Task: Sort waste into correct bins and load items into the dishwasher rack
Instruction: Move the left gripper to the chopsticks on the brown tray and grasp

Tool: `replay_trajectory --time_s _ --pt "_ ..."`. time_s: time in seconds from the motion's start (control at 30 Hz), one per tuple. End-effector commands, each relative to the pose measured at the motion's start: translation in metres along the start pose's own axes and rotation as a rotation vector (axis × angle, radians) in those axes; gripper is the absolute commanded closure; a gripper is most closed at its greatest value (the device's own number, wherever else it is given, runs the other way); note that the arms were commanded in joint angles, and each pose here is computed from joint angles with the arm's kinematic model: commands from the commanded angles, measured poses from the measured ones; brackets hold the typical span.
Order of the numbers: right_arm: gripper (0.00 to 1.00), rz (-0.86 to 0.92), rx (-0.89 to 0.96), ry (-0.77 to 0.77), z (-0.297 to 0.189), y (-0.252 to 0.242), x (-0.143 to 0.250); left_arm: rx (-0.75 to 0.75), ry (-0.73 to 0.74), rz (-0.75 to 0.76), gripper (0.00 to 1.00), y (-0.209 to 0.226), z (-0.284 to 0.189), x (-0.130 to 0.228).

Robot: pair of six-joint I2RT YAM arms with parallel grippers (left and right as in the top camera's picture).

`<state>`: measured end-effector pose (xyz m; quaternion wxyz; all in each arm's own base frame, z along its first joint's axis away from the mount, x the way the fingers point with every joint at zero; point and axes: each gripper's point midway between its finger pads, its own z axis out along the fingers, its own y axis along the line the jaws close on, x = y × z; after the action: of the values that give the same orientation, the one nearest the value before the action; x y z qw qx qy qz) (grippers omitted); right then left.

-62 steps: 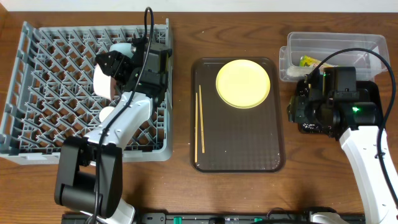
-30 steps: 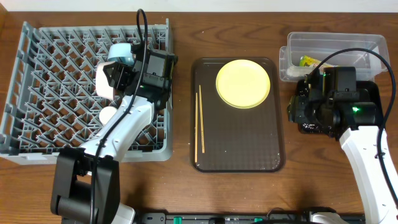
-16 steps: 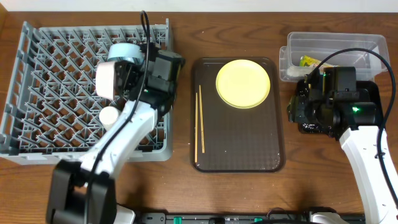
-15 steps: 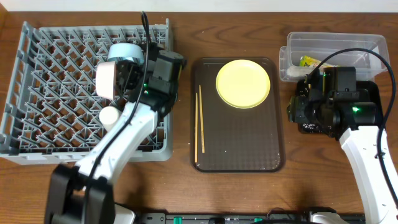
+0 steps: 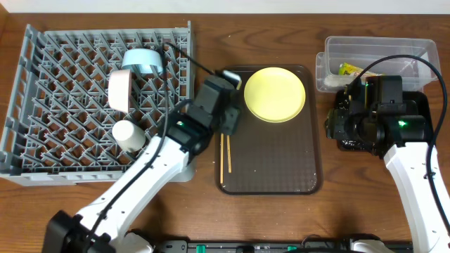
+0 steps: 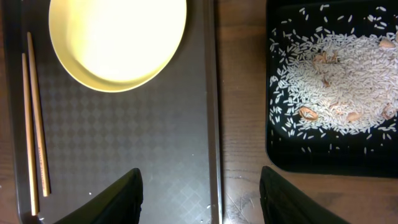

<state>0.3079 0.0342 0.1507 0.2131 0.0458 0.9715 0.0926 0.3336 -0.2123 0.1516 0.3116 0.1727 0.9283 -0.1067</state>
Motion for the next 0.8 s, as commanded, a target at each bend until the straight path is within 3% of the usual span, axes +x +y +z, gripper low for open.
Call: replay_trajectory --time_s 0.0,0.33,0.77 --pt "0.42 0.015 -0.002 -0.006 -0.002 -0.002 -0.002 0.097 0.111 -0.142 0.37 -0.024 0.01 0.024" --pt "0.42 0.016 -0.002 -0.004 -0.002 -0.002 -0.001 0.062 0.284 -0.231 0.39 -0.043 0.045 0.069" --pt "0.42 0.016 -0.002 -0.001 -0.002 -0.002 -0.001 -0.055 0.398 -0.293 0.42 -0.028 0.086 0.107"
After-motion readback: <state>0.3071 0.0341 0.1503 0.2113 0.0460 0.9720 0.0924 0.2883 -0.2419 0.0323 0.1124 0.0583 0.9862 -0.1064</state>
